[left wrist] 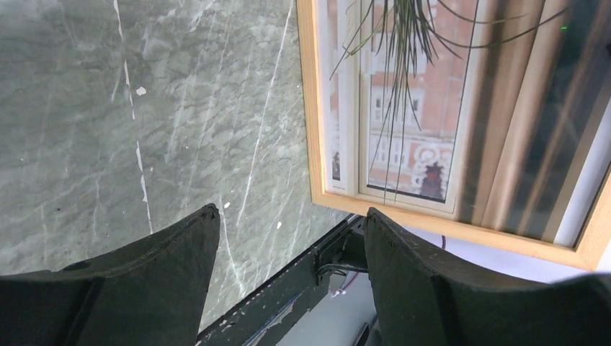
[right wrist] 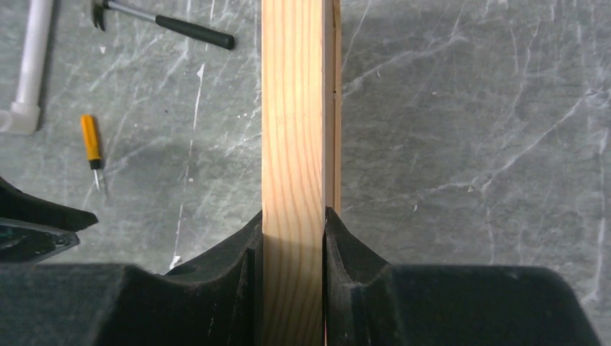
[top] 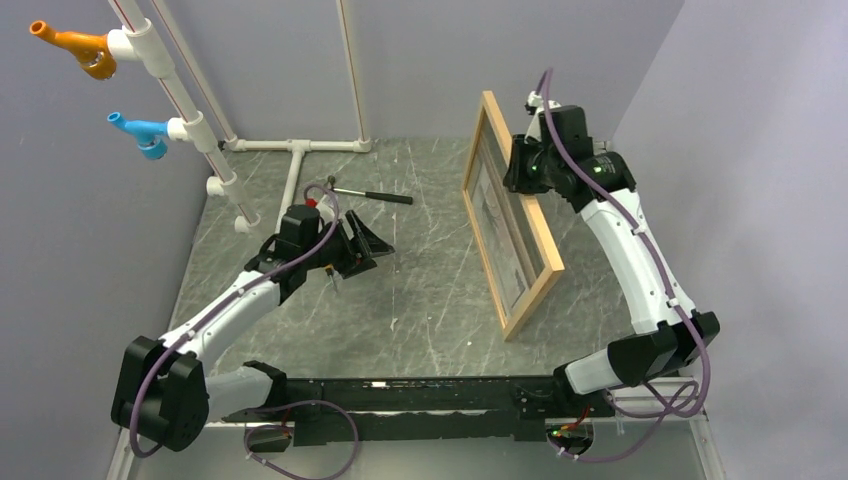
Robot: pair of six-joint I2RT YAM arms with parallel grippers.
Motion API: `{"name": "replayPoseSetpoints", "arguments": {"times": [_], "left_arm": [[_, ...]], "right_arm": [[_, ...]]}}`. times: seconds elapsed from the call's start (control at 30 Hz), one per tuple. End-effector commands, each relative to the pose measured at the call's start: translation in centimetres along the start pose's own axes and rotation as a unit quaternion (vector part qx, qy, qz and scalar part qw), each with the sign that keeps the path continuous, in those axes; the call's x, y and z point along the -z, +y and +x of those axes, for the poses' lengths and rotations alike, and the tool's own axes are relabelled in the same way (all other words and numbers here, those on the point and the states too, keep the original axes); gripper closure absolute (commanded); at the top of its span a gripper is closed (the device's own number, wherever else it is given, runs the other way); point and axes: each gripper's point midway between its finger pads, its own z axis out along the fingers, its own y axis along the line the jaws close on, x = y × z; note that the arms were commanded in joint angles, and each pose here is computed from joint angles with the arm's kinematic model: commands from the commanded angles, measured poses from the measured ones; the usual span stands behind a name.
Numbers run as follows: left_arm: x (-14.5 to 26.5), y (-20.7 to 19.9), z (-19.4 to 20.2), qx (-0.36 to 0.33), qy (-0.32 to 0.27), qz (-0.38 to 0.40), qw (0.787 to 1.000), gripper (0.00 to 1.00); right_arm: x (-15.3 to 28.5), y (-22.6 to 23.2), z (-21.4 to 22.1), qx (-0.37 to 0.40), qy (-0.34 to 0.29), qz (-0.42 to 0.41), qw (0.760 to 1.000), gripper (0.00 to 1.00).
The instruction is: Take the photo out of the frame
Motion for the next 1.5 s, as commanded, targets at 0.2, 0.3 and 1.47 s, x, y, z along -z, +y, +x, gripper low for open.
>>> {"name": "replayPoseSetpoints", "arguments": {"times": [0.2, 0.3, 1.47], "left_arm": [[-2.4, -0.5, 0.9, -0.014, 0.027, 0.029, 0.999, 0.26], [-2.7, -0.3, 1.0, -0.013, 0.03, 0.027, 0.999, 0.27], [1.3, -1.4, -0.1, -0.034, -0.006, 0.02, 0.999, 0.25]], "right_arm": [[-1.1, -2.5, 0.9, -0.126, -0.02, -0.103, 0.986, 1.0], [-1.2, -4.0, 2.2, -0.161, -0.033, -0.113, 0.98, 1.0], [-3.2, -4.4, 10.8, -0.273, -0.016, -0.192, 0.943, 1.0]]}}
